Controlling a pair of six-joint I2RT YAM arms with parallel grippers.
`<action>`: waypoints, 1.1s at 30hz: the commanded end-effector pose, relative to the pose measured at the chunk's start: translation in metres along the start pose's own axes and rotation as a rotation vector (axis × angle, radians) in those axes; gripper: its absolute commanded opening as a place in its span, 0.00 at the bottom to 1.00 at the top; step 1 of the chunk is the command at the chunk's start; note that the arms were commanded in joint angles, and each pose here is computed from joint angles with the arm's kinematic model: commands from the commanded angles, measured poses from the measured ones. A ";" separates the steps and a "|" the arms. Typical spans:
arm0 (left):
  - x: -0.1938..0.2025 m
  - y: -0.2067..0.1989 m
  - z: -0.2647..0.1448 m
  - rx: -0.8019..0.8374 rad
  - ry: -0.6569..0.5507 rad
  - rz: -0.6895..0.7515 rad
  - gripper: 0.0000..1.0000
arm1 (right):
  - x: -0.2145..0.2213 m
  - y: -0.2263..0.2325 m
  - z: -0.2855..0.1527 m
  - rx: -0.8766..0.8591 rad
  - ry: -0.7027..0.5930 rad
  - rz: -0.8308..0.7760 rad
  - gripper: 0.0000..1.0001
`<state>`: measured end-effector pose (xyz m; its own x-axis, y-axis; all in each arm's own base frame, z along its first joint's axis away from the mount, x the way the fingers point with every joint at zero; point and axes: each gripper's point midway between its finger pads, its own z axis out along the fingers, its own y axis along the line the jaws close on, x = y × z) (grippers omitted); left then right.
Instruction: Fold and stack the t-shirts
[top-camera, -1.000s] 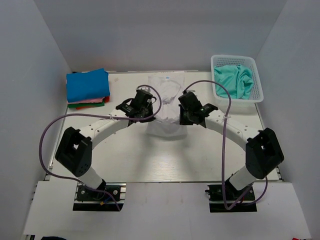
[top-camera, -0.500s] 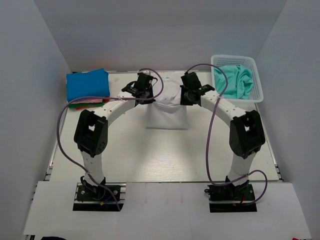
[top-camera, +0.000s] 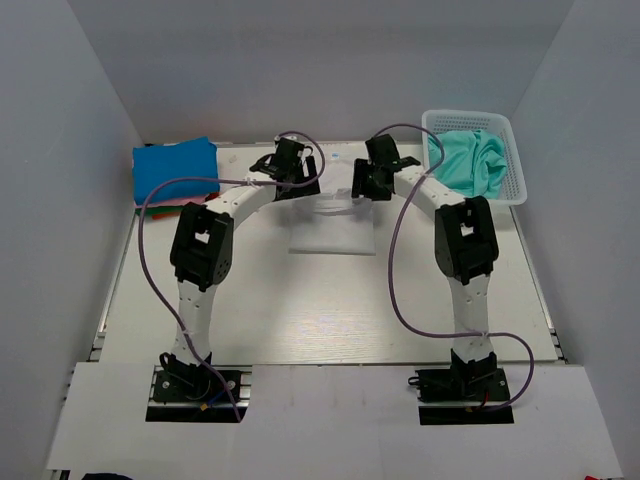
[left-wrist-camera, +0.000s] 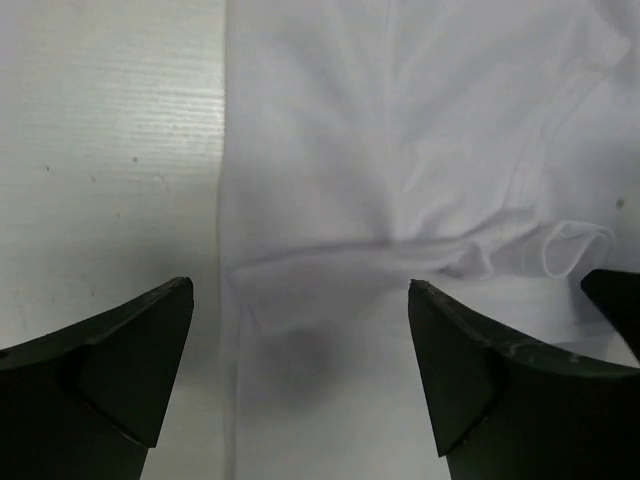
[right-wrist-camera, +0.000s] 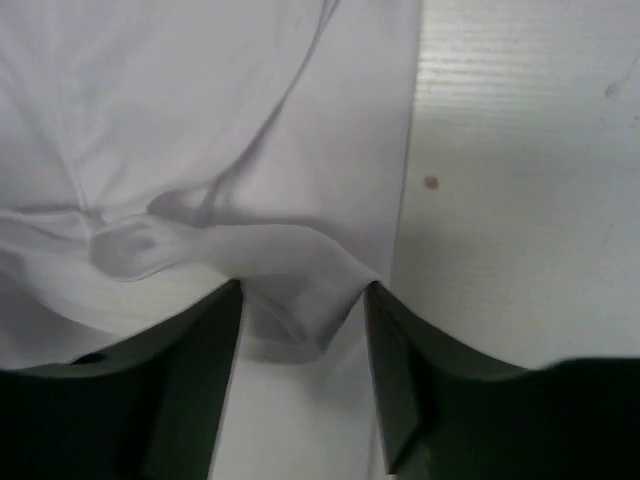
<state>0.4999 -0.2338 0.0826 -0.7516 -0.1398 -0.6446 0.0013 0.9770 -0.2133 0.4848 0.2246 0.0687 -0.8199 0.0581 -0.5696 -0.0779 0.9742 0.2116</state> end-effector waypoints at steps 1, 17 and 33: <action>-0.062 0.001 -0.013 0.021 -0.139 -0.056 1.00 | -0.051 0.013 -0.008 -0.084 -0.106 0.001 0.67; 0.072 0.052 -0.107 0.046 0.010 -0.118 1.00 | 0.060 0.080 -0.048 -0.408 0.039 -0.157 0.90; 0.126 0.075 -0.137 0.036 0.091 -0.131 1.00 | 0.002 0.111 0.018 -0.379 -0.149 -0.147 0.90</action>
<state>0.3168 -0.1601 0.0773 -0.8194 -0.2353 -0.5227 -0.0674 0.9451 -0.3199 0.4468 0.3268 0.0484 -0.7894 -0.0874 -0.6076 -0.4031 0.8203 0.4057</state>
